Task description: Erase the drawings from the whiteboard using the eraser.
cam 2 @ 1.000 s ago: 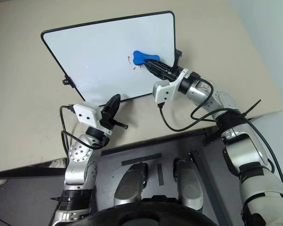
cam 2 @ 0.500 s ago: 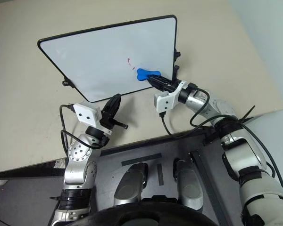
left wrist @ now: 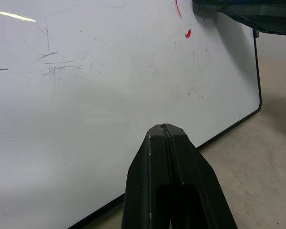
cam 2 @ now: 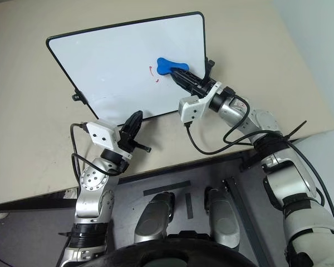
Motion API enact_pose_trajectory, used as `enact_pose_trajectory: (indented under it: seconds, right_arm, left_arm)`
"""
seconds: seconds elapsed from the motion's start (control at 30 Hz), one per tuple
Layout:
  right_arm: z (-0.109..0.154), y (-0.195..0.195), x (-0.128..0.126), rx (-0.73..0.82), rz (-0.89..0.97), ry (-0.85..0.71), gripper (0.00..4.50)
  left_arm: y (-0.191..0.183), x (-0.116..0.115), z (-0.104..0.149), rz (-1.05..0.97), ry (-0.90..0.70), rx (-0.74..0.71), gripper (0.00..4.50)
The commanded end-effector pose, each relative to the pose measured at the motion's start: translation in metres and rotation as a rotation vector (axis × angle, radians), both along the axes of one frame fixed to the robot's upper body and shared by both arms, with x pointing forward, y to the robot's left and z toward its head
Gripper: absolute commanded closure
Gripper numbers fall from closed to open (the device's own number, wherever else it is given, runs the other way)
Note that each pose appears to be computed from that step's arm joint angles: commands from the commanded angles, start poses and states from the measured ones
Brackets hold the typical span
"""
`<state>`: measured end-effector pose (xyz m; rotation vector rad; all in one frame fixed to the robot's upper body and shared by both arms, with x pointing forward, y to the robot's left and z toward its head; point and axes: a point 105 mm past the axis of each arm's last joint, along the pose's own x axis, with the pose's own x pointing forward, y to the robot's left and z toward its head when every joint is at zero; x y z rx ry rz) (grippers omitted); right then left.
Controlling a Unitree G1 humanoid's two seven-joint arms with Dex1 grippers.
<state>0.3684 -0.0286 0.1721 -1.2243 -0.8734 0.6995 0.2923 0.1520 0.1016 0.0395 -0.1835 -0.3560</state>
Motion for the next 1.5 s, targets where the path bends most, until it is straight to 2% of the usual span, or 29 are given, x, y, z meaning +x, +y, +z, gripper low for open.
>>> enact_pose_trajectory:
  seconds: [0.03,0.17,0.43,0.67,0.83,1.1,1.5]
  right_arm:
    - [-0.013,0.001,-0.003,-0.027,0.012,0.063,4.50]
    - [-0.030,0.004,-0.007,-0.076,0.032,0.132,4.50]
    - [-0.034,0.003,-0.008,-0.093,0.035,0.161,4.50]
    - [-0.006,-0.001,0.000,-0.015,-0.002,0.057,4.50]
    - [0.012,0.006,-0.007,0.030,0.045,0.008,4.50]
    - [0.018,0.021,-0.015,0.032,0.102,-0.002,4.50]
    - [-0.038,0.021,-0.019,-0.115,0.107,0.181,4.50]
  left_arm:
    - [0.000,0.000,0.009,-0.004,-0.033,-0.003,4.50]
    - [0.000,0.000,0.009,-0.005,-0.032,-0.003,4.50]
    - [0.000,-0.001,0.008,-0.005,-0.030,-0.006,4.50]
    - [-0.001,0.000,0.008,-0.006,-0.031,-0.006,4.50]
    - [-0.001,0.000,0.009,-0.008,-0.031,-0.004,4.50]
    - [-0.001,0.001,0.008,-0.008,-0.029,-0.005,4.50]
    - [-0.001,0.000,0.008,-0.004,-0.031,-0.011,4.50]
